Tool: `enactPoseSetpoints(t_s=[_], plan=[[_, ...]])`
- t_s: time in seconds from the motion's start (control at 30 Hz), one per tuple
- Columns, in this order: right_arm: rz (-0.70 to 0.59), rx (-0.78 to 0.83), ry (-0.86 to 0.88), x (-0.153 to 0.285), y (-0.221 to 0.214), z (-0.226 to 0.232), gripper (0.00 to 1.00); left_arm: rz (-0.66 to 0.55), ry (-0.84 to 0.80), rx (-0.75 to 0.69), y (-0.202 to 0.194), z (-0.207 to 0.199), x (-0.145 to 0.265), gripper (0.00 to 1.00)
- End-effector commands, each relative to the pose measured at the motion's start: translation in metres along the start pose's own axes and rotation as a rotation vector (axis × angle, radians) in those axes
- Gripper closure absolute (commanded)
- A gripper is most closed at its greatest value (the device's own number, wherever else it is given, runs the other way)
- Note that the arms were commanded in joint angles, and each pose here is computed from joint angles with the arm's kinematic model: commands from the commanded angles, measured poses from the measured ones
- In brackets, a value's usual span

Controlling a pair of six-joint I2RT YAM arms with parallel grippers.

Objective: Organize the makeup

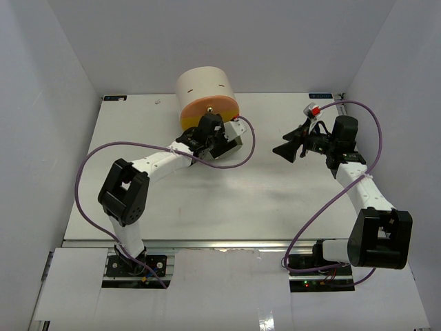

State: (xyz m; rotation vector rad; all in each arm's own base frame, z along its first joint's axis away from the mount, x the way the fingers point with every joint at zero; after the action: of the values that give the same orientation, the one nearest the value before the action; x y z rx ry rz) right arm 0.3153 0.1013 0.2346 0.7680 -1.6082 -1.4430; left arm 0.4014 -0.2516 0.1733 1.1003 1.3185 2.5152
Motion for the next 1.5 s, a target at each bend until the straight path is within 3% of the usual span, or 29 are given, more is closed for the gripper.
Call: enactPoseSetpoints(t_s=[0.0, 0.2, 0.33, 0.43, 0.57, 0.77, 1.17, 1.47], plan=[[0.029, 0.065, -0.060, 0.001, -0.006, -0.013, 0.08, -0.268, -0.048, 0.209, 0.079, 0.016, 0.068, 0.11], [0.175, 0.049, -0.277, 0.009, -0.021, -0.045, 0.14, -0.362, -0.125, 0.565, 0.094, 0.009, 0.118, 0.04], [0.254, 0.003, -0.452, 0.018, -0.037, -0.063, 0.14, -0.360, -0.224, 0.751, 0.079, -0.006, 0.156, 0.03], [0.240, 0.003, -0.613, 0.027, -0.039, -0.076, 0.12, -0.388, -0.278, 0.776, 0.055, -0.019, 0.184, 0.02], [0.295, -0.025, -0.758, 0.037, -0.064, -0.087, 0.06, -0.421, -0.215, 0.752, 0.017, -0.021, 0.211, 0.02], [0.350, -0.004, -0.749, 0.024, -0.085, -0.104, 0.04, -0.501, -0.070, 0.731, -0.008, -0.008, 0.232, 0.02], [0.356, -0.026, -0.686, -0.016, -0.111, -0.154, 0.07, -0.571, -0.057, 0.708, -0.012, -0.005, 0.255, 0.02], [0.378, -0.009, -0.703, -0.029, -0.132, -0.179, 0.09, -0.560, -0.053, 0.707, -0.013, -0.005, 0.251, 0.02]])
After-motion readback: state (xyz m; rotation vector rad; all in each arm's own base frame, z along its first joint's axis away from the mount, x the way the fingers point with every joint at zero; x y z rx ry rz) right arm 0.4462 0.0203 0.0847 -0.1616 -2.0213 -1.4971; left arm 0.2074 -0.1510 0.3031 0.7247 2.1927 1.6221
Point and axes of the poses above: each gripper's point midway between its finger pads, its own x axis back along the fingers, its own z axis along the line the jaws close on, y = z × x, the point moved 5 cm from there along x, back along the fingers, and after that the axes turned 14 degrees about x, right-handed, at the moved point
